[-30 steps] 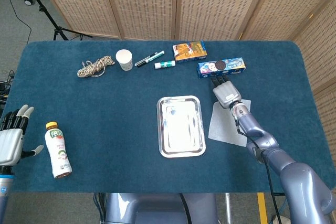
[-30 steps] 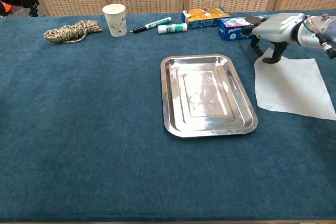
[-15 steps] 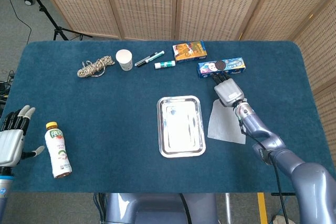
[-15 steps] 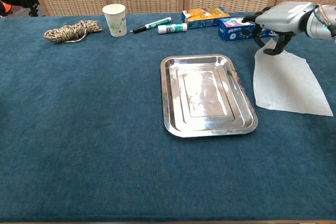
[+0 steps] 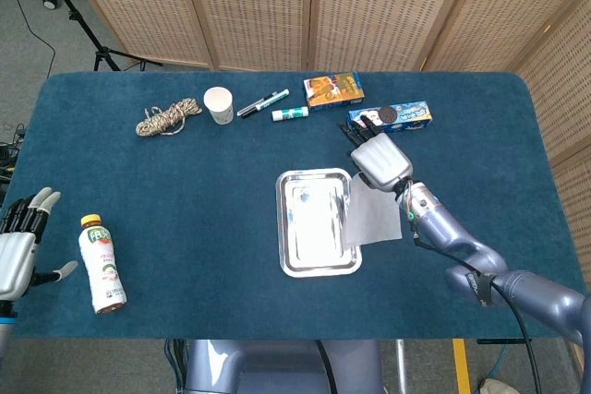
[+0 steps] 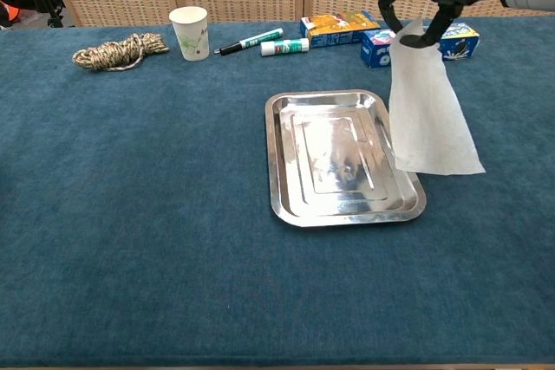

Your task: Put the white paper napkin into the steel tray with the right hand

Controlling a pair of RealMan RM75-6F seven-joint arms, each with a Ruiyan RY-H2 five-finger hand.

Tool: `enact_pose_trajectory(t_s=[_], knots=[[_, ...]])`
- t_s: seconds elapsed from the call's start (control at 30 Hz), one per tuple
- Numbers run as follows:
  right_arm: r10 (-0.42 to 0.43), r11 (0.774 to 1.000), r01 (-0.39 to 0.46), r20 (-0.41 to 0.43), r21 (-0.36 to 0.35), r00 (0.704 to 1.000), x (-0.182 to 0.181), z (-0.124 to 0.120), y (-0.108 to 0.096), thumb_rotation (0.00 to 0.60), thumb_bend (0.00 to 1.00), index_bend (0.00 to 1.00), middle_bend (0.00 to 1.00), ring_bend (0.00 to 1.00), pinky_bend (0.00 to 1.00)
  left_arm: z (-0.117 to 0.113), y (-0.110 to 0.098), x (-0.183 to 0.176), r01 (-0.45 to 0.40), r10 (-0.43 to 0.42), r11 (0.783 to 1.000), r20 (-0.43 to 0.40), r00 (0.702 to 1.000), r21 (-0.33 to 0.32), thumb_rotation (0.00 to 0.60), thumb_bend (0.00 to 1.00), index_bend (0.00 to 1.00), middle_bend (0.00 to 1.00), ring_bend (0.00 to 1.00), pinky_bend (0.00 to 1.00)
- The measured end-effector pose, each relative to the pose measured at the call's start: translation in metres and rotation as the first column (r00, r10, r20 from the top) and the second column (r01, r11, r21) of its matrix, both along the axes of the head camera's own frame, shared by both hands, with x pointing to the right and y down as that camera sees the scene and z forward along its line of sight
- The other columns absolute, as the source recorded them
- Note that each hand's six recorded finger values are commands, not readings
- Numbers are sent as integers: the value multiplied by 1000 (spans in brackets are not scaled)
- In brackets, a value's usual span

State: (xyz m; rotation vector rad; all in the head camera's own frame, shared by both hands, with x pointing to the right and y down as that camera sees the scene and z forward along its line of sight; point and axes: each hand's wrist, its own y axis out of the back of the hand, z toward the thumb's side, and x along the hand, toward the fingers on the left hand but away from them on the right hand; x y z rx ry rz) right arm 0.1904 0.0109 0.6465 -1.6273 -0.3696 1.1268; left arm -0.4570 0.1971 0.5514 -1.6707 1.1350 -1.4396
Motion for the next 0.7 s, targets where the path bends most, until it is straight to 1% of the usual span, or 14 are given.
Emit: enact_pose_trajectory(t_s=[0.13,0.37,0.53,0.7], knots=[[-28,999,28,0,28,1000,-23,-20,6,600,672,616,6,0,0,-6,1,-2,-2,2,1000,-25,1000,9,600,0,0,0,0,0],[-45,998,45,-7,50,999,-61,-40,15,600,672,623,7,0,0,-17,2,-7,4,-2,1000,-70,998,26,600,0,0,0,0,0],[-49,997,50,-31,55,998,-94,-41,23,600,672,623,7,0,0,-24,4,-12,6,-2,999,-100,995,34,600,0,0,0,0,0],[-51,998,52,-48,26,998,-128,-29,40,600,672,623,7,0,0,-30,4,-17,10,-5,999,-123,992,41,600,0,0,0,0,0]])
